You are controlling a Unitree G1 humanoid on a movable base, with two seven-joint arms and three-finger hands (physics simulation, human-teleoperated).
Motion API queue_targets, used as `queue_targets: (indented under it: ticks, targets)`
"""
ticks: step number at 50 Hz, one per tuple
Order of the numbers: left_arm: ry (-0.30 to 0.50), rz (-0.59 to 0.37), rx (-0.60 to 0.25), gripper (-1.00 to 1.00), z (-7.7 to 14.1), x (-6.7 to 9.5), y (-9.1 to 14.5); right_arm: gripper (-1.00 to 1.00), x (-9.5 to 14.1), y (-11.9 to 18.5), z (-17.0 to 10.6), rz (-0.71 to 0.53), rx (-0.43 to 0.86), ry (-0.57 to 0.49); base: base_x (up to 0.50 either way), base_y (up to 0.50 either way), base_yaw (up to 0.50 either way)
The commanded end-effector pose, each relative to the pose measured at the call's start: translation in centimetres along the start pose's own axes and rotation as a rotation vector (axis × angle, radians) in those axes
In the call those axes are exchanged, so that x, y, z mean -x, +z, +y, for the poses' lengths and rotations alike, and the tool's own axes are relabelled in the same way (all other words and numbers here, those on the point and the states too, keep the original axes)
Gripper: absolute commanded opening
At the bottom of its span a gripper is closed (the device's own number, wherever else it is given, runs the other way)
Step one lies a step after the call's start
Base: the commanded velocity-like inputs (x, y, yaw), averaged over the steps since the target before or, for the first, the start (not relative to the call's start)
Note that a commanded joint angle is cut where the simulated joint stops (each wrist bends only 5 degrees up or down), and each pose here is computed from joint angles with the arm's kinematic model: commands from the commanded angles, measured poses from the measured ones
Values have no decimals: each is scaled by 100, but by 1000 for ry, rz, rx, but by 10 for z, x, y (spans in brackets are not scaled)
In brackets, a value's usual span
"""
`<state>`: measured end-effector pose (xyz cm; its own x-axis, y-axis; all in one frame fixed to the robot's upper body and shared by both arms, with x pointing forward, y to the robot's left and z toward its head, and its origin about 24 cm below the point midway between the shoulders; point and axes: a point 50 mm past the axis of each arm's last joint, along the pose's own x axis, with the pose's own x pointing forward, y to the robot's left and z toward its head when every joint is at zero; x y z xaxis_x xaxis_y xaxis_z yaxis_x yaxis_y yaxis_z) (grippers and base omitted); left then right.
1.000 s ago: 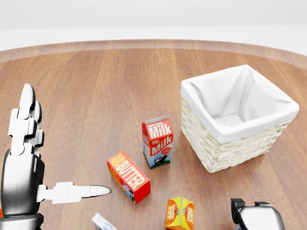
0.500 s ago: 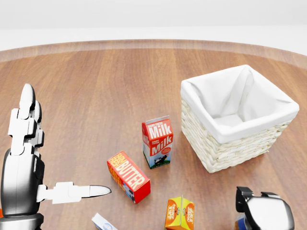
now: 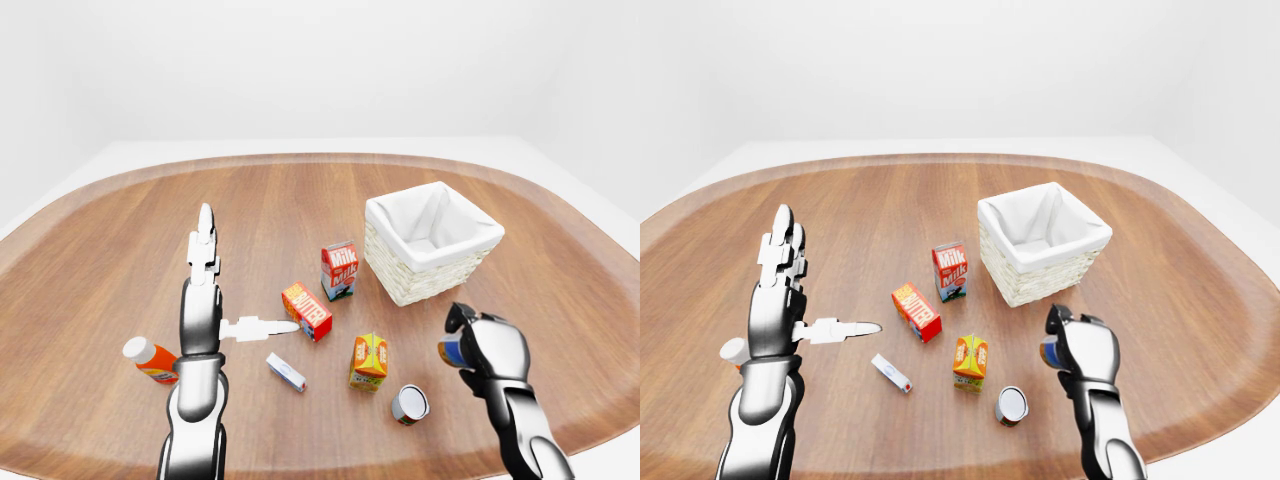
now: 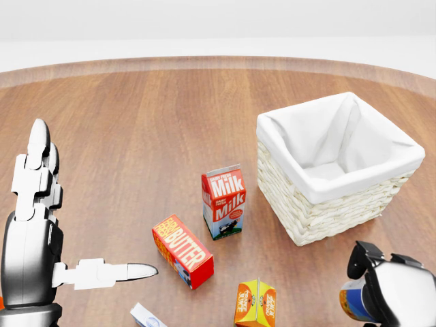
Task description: Pick up the alphabet soup and the tomato sauce, and put them in the basket.
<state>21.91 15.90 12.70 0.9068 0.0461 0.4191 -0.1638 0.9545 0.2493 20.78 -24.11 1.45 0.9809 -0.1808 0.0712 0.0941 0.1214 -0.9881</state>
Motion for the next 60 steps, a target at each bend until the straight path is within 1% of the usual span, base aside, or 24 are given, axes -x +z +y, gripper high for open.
queue_targets:
  ticks: [1, 7, 12, 21, 28, 33, 41, 43, 44, 45, 46, 47, 50, 56, 60]
  targets:
    - [3, 0, -2, 100, 1, 0, 0, -100, 4, 2, -26, 29, -85, -96, 0, 0, 0]
    - [3, 0, -2, 100, 1, 0, 0, -100, 7, 5, -37, 34, -133, -120, 0, 0, 0]
    - [3, 0, -2, 100, 1, 0, 0, -100, 9, 10, -51, 29, -202, -148, 0, 0, 0]
    - [3, 0, -2, 100, 1, 0, 0, -100, 12, 13, -57, 28, -257, -145, 0, 0, 0]
    - [3, 0, -2, 100, 1, 0, 0, -100, 11, 15, -67, 21, -314, -185, 0, 0, 0]
    - [3, 0, -2, 100, 1, 0, 0, -100, 11, 18, -78, 1, -363, -211, 0, 0, 0]
    - [3, 0, -2, 100, 1, 0, 0, -100, 11, 23, -90, -34, -420, -221, 0, 0, 0]
    - [3, 0, -1, 100, 1, 0, 0, -100, 10, 28, -90, -66, -497, -185, 0, 0, 0]
    - [3, 0, -2, 100, 1, 0, 0, -100, 10, 27, -92, -60, -474, -203, 0, 0, 0]
    - [3, 0, -2, 100, 1, 0, 0, -100, 10, 28, -93, -65, -483, -204, 0, 0, 0]
    - [3, 0, -1, 100, 1, 0, 0, -100, 10, 30, -93, -83, -530, -188, 0, 0, 0]
    - [3, 0, -2, 100, 1, 0, 0, -100, 11, 31, -98, -89, -517, -206, 0, 0, 0]
    - [3, 0, -1, 100, 1, 0, 0, -100, 10, 31, -99, -92, -515, -207, 0, 0, 0]
    - [1, 4, -4, 100, 0, -1, -1, -100, 10, 34, -104, -115, -526, -209, 0, 0, 0]
    - [1, 1, -4, 100, 0, -1, -1, -100, 11, 39, -112, -155, -548, -223, 0, 0, 0]
